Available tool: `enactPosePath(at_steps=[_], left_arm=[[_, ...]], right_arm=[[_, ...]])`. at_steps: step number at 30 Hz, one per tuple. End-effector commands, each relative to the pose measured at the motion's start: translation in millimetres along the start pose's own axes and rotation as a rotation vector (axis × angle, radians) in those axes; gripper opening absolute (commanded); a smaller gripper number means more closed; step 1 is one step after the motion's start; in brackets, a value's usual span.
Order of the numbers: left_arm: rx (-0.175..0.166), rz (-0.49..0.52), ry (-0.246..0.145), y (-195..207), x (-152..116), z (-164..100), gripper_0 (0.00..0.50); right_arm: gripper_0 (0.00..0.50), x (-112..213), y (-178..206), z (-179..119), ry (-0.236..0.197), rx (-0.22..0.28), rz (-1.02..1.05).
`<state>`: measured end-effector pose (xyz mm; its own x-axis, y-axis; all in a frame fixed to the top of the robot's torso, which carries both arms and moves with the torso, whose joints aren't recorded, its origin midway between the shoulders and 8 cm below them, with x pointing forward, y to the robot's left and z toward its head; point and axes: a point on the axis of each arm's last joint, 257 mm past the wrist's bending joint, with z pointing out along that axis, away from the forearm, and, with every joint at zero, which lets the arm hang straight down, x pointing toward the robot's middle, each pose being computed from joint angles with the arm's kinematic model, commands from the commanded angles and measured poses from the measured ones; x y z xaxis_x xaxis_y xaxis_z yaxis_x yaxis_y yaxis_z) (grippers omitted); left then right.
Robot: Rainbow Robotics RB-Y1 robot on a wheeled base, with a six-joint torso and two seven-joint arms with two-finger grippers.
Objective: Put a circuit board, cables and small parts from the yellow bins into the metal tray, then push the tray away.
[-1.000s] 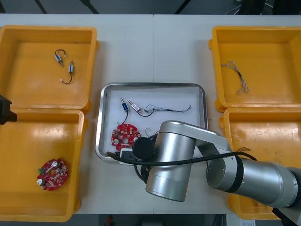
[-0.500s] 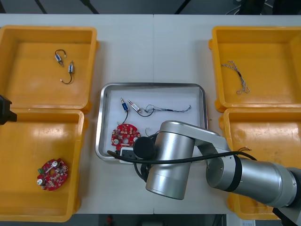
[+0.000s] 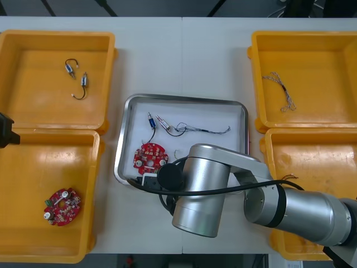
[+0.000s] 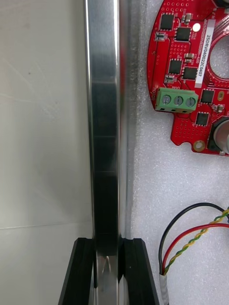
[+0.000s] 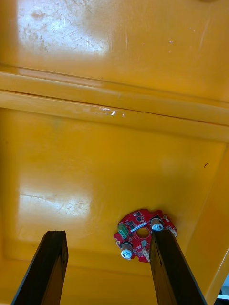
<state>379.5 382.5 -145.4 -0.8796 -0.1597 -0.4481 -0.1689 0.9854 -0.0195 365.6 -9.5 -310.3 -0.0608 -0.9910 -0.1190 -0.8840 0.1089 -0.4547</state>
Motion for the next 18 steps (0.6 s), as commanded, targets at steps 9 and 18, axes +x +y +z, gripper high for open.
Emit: enactPosePath(at_steps=[9,18], left_arm=[[-0.044,-0.036,-0.042,16,-13,-12,0.500],[-0.044,-0.036,-0.042,16,-13,-12,0.500]], right_arm=[[0.000,-2,-52,-17,0.001,0.113,-0.033],[0.000,-3,-90,-32,-0.007,0.162,-0.083]])
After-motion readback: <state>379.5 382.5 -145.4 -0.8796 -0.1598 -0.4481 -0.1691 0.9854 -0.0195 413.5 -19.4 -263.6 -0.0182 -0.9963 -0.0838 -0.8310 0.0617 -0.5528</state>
